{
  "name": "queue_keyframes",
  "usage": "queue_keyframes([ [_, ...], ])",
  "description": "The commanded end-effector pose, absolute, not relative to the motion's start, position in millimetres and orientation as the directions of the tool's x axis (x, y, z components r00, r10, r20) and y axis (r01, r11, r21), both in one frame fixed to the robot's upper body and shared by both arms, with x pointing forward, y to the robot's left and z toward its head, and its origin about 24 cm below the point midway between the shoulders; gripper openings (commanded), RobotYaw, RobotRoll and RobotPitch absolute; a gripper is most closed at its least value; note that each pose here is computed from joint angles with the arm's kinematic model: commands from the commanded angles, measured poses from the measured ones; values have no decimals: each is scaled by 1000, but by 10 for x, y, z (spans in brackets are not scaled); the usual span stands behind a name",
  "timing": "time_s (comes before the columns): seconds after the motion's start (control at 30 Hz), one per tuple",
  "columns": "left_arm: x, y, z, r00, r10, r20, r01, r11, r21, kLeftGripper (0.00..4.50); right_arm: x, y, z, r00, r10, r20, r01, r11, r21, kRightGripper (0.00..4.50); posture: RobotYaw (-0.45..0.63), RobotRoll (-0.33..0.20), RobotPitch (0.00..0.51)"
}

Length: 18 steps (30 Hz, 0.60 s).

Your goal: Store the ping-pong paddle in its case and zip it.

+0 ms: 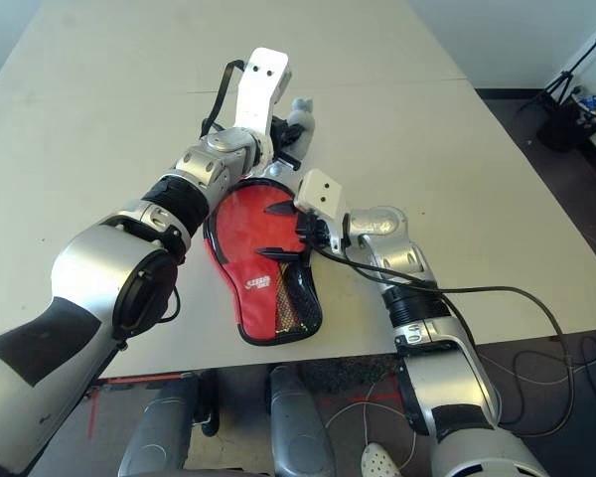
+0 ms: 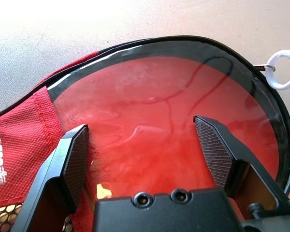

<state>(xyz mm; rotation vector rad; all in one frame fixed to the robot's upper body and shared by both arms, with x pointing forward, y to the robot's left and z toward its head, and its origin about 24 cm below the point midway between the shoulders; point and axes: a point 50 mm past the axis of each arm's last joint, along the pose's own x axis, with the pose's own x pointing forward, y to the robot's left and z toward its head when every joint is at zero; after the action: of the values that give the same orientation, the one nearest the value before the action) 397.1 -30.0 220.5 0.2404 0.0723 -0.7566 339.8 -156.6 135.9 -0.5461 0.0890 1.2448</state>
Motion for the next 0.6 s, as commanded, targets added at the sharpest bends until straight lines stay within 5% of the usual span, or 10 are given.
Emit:
queue_keyframes([
  [0.03, 3811, -592, 2111, 638, -751, -173, 768, 603, 216, 180, 3322, -1546, 1043, 289, 847, -445, -949, 192, -251, 4500, -177, 0, 216],
  [0.07, 3806, -597, 2094, 633, -753, -180, 772, 597, 219, 180, 3321, -1544, 1042, 290, 847, -445, -949, 192, -251, 4500, -177, 0, 217],
  [0.5, 3796, -614, 2168, 610, -776, -159, 790, 581, 194, 4465, 3326, -1521, 1023, 294, 849, -439, -948, 199, -250, 4500, -171, 0, 220],
  [0.6, 3811, -593, 2228, 615, -775, -143, 785, 588, 194, 4465, 3322, -1518, 1014, 294, 849, -439, -948, 199, -248, 4500, -170, 0, 221],
])
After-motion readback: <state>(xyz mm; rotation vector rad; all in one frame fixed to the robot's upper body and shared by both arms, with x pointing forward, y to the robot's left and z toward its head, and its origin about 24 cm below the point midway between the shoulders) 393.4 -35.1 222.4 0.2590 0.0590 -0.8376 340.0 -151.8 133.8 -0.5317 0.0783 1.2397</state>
